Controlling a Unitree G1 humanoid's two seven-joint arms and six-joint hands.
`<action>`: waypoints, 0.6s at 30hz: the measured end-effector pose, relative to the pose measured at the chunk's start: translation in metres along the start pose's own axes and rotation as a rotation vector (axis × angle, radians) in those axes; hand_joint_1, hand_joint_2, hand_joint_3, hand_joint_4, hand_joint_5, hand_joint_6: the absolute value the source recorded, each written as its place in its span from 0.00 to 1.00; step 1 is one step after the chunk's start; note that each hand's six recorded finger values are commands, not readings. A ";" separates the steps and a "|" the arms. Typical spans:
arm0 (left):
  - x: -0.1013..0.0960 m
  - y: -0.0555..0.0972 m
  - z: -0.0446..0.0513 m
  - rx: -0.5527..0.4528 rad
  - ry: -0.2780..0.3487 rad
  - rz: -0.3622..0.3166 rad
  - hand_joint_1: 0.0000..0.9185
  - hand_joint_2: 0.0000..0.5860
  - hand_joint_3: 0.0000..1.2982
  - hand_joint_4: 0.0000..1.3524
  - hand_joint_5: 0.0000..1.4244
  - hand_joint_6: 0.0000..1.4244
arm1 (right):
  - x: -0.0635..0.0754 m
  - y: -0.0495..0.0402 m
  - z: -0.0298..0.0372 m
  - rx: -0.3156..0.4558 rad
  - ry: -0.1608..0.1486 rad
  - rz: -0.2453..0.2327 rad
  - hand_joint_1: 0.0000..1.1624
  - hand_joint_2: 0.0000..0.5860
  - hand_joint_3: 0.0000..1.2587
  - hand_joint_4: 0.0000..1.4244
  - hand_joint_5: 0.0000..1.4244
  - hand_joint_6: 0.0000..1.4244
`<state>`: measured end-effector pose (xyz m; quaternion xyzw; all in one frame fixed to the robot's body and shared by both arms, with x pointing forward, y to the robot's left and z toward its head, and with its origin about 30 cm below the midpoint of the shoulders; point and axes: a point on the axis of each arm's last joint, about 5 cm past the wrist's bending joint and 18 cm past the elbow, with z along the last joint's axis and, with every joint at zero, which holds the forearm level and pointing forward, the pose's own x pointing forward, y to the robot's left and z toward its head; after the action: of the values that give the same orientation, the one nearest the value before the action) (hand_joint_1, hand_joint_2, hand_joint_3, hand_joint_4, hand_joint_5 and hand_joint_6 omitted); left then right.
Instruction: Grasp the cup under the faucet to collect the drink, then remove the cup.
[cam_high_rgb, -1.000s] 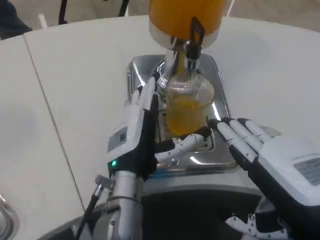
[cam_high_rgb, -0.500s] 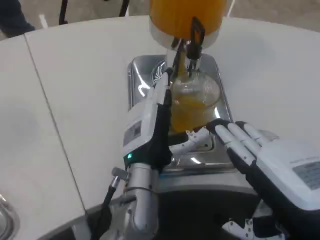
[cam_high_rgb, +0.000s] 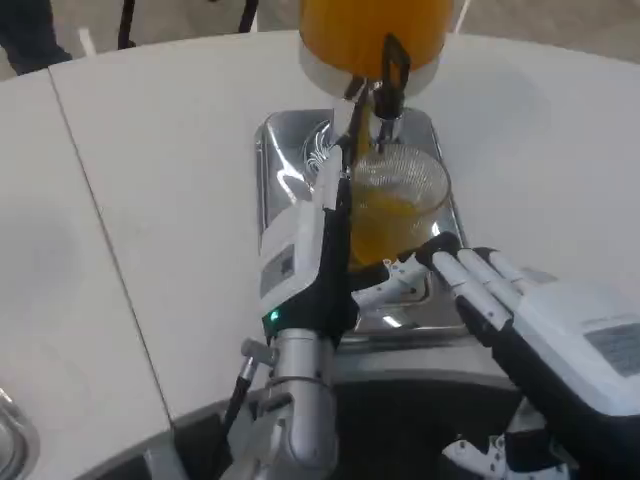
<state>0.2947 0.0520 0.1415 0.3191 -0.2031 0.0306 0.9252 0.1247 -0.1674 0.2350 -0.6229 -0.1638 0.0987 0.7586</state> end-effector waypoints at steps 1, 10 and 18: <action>0.001 0.000 0.0008 0.001 -0.003 0.005 0.47 0.10 0.00 0.00 0.19 0.20 | 0.000 -0.0003 -0.0006 -0.001 0.007 -0.002 0.63 0.52 0.00 0.00 0.00 0.06; 0.005 -0.016 0.0098 0.003 -0.002 0.035 0.55 0.07 0.18 0.26 0.56 0.75 | -0.001 -0.0097 -0.0090 -0.021 0.070 0.029 0.61 0.53 0.00 0.00 0.00 0.06; 0.008 -0.024 0.0069 0.066 0.001 0.154 0.61 0.06 0.68 0.82 0.93 1.00 | -0.004 -0.0153 -0.0128 -0.015 0.120 0.032 0.56 0.55 0.00 0.00 0.00 0.06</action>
<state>0.3036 0.0281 0.1353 0.3328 -0.2253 0.1084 0.9093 0.1251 -0.1836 0.2473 -0.6361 -0.1087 0.0720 0.7605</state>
